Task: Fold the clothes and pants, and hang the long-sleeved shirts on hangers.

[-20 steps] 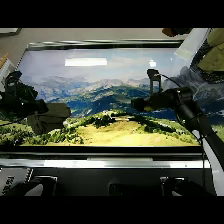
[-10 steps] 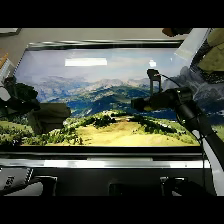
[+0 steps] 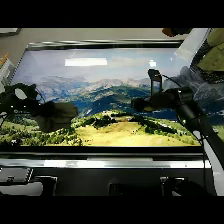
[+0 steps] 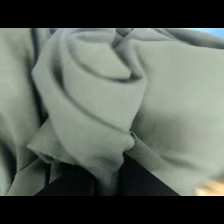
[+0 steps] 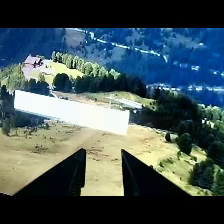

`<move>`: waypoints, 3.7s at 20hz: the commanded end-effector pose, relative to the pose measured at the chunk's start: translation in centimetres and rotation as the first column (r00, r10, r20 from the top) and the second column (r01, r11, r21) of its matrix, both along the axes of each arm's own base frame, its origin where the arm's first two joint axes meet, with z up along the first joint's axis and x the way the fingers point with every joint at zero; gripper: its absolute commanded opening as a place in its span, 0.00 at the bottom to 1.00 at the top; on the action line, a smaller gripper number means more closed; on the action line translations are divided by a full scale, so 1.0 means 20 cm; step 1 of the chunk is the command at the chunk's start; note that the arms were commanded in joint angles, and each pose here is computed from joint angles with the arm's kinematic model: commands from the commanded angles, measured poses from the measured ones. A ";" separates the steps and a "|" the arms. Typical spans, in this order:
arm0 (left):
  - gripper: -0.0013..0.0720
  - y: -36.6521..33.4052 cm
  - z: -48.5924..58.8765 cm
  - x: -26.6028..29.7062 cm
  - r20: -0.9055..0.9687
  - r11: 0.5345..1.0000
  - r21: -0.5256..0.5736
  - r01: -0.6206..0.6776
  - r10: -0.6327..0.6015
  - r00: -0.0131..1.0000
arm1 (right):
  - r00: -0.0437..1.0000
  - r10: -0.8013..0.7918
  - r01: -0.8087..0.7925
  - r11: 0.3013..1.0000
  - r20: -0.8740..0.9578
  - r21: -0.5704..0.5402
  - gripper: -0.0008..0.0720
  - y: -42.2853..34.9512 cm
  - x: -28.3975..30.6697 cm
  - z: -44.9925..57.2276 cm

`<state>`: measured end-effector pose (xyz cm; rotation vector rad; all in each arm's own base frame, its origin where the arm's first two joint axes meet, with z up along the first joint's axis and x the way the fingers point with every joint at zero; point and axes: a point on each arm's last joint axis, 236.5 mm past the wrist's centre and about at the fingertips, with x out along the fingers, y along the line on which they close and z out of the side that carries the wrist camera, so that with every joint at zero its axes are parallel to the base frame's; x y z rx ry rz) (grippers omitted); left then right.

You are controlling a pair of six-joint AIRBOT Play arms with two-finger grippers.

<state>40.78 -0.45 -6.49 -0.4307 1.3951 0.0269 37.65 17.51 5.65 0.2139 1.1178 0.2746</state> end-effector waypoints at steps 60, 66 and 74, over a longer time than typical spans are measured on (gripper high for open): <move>0.80 -0.70 0.01 0.06 0.075 0.929 -0.343 0.137 -0.119 0.990 | 0.874 -0.039 0.216 0.924 -0.485 0.315 0.05 -0.19 -0.36 -0.64; 0.75 -0.93 -0.09 0.11 0.099 0.915 -0.378 0.140 -0.110 0.989 | 0.895 -0.075 0.238 0.914 -0.441 0.328 0.05 -0.19 -0.33 -0.51; 0.03 -0.89 0.17 0.20 0.209 0.914 -0.347 0.209 -0.142 0.968 | 0.944 -0.189 0.271 0.911 -0.270 0.311 0.05 -0.28 -0.17 -0.23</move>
